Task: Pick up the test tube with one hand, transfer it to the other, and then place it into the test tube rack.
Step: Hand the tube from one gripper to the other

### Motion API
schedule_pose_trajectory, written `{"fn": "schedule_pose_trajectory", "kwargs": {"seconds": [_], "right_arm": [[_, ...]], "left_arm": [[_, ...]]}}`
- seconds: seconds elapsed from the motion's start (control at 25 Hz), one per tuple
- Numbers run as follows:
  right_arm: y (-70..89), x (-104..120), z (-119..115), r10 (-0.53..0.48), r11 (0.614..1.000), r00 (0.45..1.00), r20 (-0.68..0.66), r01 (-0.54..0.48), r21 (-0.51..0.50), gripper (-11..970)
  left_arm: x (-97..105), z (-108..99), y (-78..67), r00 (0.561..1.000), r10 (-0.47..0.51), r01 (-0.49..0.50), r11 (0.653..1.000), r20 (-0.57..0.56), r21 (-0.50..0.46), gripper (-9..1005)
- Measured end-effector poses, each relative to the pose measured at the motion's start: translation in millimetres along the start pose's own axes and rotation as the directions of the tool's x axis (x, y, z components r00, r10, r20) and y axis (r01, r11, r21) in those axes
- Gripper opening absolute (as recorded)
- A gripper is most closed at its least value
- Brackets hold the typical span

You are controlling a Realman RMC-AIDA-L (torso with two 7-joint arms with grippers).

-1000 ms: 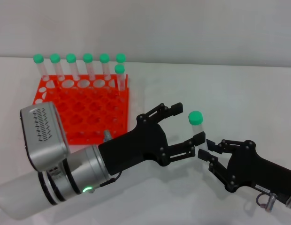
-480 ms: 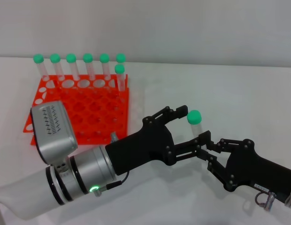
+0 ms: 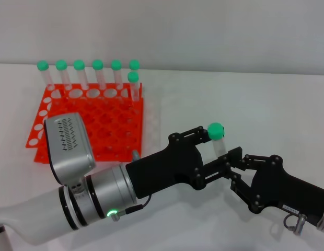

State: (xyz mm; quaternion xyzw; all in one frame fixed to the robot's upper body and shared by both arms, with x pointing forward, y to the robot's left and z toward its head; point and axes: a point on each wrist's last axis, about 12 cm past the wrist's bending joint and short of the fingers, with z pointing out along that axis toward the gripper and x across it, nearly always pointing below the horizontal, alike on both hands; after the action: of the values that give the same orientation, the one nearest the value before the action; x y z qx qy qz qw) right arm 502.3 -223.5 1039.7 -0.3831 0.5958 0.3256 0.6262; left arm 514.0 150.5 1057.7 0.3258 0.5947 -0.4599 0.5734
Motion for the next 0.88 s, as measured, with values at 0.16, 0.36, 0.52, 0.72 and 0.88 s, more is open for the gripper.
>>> {"fn": "schedule_pose_trajectory", "kwargs": {"seconds": [0.16, 0.36, 0.52, 0.72, 0.88], "right_arm": [[0.1, 0.2, 0.0, 0.0, 1.0, 1.0, -0.002, 0.0, -0.001, 177], [0.0, 0.7, -0.7, 0.002, 1.0, 1.0, -0.004, -0.002, 0.003, 177], [0.0, 1.1, -1.1, 0.003, 1.0, 1.0, -0.005, -0.003, 0.006, 177], [-0.9, 0.7, -1.2, 0.002, 1.0, 1.0, -0.002, -0.002, 0.011, 178], [-1.3, 0.4, -1.5, 0.002, 1.0, 1.0, 0.0, -0.002, 0.015, 178]], "left_arm": [[-0.9, 0.1, 0.2, 1.0, -0.003, 0.003, 1.0, 0.013, -0.01, 666], [-2.1, -0.4, 1.4, 1.0, -0.01, 0.01, 1.0, 0.028, -0.025, 511], [-2.6, -0.4, 1.8, 0.999, -0.011, 0.012, 0.999, 0.033, -0.029, 459], [-2.5, -0.8, 2.0, 0.999, -0.009, 0.01, 1.0, 0.031, -0.029, 404], [-2.3, -1.4, 2.2, 1.0, -0.006, 0.007, 1.0, 0.027, -0.027, 364]]}}
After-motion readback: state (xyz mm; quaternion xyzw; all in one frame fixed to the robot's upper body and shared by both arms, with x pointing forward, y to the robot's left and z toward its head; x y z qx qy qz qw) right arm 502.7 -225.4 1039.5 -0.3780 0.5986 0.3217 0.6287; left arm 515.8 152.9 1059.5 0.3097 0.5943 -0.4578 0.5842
